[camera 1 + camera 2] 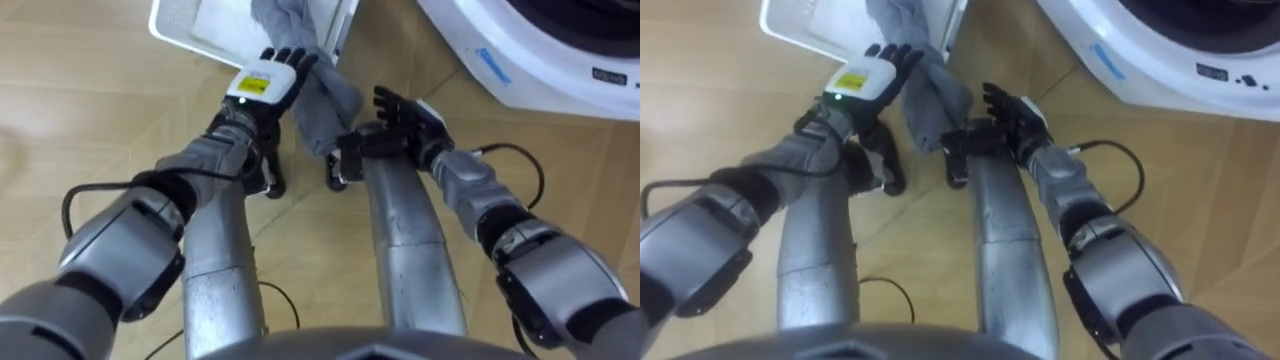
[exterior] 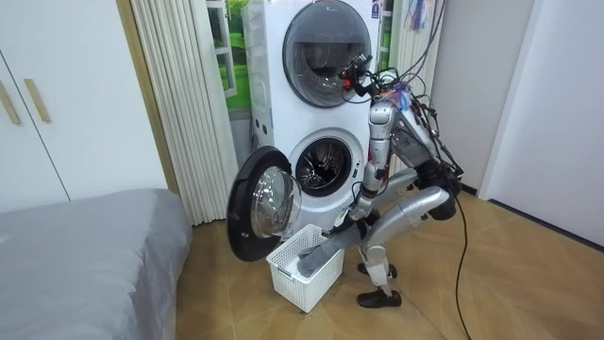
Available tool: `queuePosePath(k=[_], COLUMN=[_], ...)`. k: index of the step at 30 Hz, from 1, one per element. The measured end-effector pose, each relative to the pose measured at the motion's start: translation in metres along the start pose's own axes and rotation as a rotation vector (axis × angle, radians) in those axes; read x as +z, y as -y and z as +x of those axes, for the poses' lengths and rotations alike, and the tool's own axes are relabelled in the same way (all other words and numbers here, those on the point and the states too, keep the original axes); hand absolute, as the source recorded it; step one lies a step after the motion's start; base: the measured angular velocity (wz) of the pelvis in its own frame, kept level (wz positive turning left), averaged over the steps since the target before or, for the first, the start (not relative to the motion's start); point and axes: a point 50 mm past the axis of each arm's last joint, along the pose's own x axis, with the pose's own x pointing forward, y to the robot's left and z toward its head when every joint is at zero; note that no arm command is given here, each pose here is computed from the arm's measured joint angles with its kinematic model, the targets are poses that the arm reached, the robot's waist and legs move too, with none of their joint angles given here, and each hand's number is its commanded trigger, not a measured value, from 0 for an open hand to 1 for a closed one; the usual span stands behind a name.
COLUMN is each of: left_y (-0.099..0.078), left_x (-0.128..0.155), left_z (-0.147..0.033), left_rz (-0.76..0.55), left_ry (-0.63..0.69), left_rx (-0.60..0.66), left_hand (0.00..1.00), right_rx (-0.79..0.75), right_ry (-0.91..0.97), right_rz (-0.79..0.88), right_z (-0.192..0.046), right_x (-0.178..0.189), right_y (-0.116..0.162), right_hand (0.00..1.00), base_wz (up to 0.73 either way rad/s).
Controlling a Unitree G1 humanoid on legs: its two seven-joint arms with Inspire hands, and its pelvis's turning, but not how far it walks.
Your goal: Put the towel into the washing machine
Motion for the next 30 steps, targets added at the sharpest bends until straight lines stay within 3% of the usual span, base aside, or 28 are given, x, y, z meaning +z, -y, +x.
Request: queuePosePath(k=[8, 9, 10, 21, 30], left_y=[-0.021, -0.022, -0.022, -0.019, -0.034], left_x=[0.019, 0.021, 0.023, 0.027, 0.022], left_z=[0.014, 0.015, 0.015, 0.015, 0.022], left_rz=[0.065, 0.077, 0.087, 0.129, 0.128], left_ry=[0.099, 0.113, 0.127, 0.169, 0.152], left_rx=[0.106, 0.107, 0.105, 0.052, 0.031], left_hand=[0.0, 0.47, 1.0, 1.0, 1.0], right_rx=[0.017, 0.019, 0.02, 0.053, 0.062], right_ry=[0.037, 0.044, 0.048, 0.1, 0.094], right_rz=[0.042, 0.046, 0.049, 0.019, -0.003], right_z=[0.004, 0.005, 0.005, 0.008, 0.009], right_x=[0.011, 0.014, 0.015, 0.027, 0.029], right_y=[-0.003, -0.003, -0.004, -0.01, -0.012], right_hand=[0.0, 0.0, 0.0, 0.0, 0.0], base_wz=[-0.02, 0.0, 0.0, 0.0, -0.01])
